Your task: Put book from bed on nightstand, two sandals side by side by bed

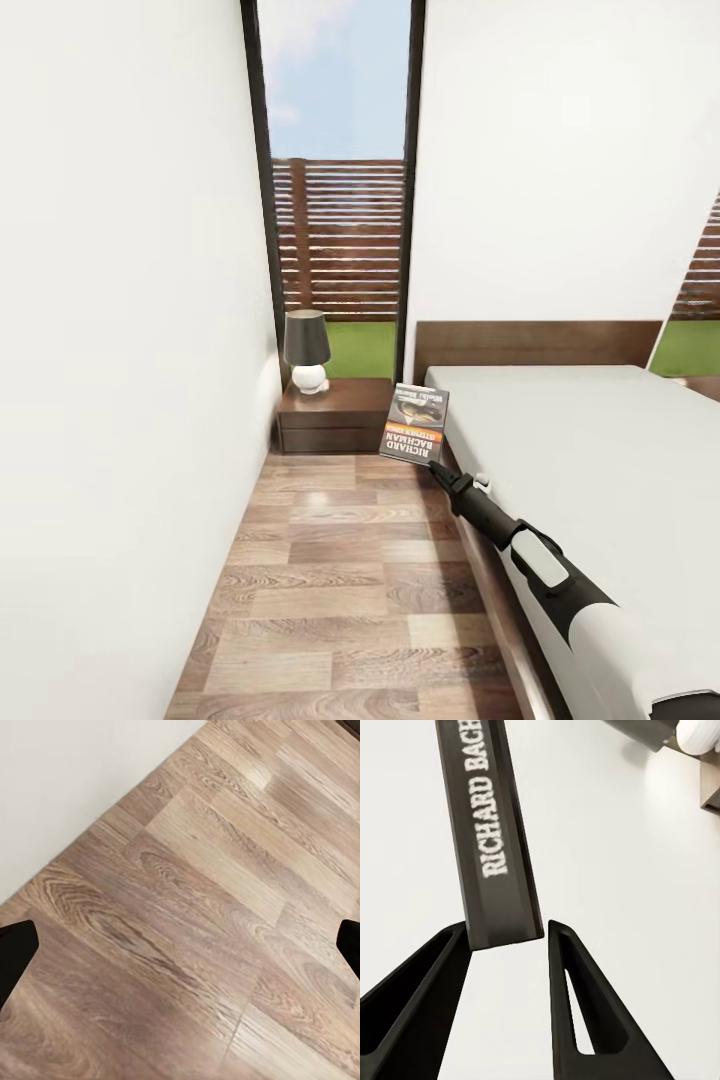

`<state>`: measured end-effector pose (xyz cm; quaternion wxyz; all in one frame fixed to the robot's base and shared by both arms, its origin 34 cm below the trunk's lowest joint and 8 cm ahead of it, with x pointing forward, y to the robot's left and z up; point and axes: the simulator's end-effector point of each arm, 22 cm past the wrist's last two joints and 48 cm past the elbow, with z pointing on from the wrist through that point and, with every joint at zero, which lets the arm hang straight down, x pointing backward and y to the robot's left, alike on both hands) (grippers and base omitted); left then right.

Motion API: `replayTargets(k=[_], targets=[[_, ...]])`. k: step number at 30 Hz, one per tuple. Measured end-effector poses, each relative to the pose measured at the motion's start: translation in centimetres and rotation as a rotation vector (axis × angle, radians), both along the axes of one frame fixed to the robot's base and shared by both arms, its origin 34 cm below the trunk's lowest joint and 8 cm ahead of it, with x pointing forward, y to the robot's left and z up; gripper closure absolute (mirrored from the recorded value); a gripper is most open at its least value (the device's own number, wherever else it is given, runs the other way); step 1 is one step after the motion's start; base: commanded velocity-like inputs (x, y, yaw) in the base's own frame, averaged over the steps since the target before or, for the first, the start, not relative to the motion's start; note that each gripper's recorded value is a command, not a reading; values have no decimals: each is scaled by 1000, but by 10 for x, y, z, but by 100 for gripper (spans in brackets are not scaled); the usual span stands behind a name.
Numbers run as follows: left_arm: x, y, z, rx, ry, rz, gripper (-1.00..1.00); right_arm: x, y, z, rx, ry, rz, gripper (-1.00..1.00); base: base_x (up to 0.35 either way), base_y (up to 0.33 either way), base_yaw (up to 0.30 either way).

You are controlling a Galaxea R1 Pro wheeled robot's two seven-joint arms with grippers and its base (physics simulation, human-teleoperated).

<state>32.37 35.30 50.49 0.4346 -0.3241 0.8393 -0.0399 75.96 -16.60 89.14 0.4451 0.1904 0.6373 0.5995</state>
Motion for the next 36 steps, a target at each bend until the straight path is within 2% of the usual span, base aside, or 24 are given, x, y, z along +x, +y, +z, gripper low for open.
replayTargets(k=[36], targets=[[0, -3, -1, -4, 5, -13, -100, -1, 1, -1, -5, 0, 2, 100, 138, 13, 0]])
